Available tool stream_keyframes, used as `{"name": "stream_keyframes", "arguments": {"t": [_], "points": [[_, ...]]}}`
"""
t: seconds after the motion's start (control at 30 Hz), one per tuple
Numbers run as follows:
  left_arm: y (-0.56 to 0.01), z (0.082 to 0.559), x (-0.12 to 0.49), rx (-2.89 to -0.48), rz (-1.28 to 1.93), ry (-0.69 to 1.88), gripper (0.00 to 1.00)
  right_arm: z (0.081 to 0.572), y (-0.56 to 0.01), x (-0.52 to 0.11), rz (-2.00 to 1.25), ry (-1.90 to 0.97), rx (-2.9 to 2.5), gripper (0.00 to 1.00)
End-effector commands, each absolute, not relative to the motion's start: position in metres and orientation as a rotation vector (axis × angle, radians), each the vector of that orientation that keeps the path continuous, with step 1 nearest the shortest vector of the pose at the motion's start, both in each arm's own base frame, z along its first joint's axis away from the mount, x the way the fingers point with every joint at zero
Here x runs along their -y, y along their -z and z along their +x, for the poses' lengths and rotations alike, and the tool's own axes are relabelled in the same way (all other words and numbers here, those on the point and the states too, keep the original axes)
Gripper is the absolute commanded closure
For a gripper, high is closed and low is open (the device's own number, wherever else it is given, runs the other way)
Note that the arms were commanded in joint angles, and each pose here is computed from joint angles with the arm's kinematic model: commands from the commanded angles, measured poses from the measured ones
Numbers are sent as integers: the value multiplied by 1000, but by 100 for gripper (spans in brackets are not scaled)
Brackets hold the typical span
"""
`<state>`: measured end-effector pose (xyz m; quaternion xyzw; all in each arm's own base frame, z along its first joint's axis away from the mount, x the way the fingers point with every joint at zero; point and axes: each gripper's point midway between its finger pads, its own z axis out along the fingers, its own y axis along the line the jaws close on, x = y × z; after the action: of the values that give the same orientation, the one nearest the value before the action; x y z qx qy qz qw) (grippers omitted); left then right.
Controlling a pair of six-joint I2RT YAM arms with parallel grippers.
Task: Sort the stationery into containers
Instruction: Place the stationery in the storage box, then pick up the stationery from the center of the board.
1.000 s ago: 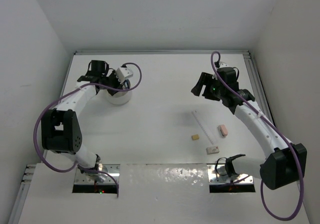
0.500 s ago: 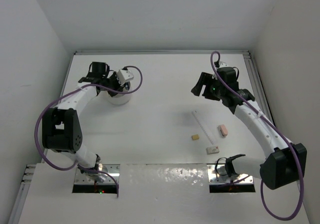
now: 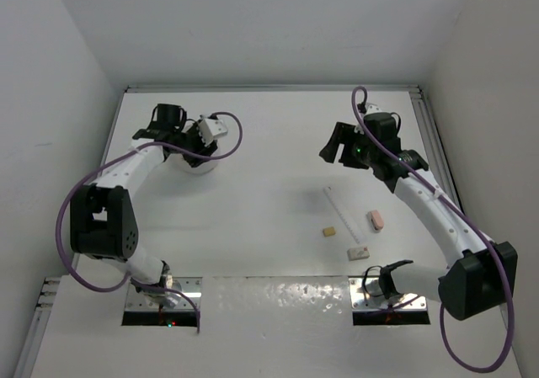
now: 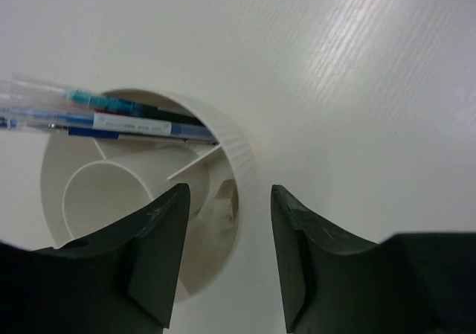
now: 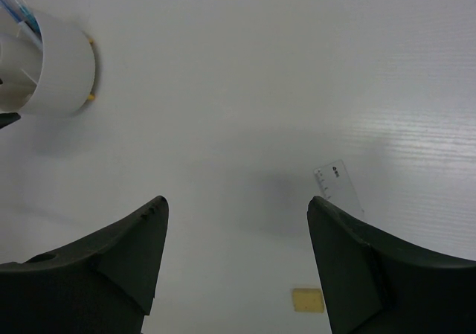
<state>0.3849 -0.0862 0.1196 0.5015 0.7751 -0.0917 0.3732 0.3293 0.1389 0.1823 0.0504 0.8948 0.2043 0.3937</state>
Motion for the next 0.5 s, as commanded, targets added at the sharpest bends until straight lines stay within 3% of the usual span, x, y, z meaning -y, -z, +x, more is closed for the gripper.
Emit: {"name": "stream_keyframes", "arguments": {"t": [0.0, 0.13, 0.27, 0.47], "points": [[-181, 373, 127, -1780, 1343, 293, 55, 333, -215, -146, 67, -555, -2179, 26], [-196, 336, 202, -1654, 1450, 406, 49, 325, -219, -130, 99, -509, -2171, 24], [-171, 282, 271, -1637, 1592, 518, 42, 314, -217, -88, 244, -392, -2206, 22], [-149, 245, 366, -1733, 1533, 706, 45, 286, -224, -38, 416, -268, -2172, 21]]}}
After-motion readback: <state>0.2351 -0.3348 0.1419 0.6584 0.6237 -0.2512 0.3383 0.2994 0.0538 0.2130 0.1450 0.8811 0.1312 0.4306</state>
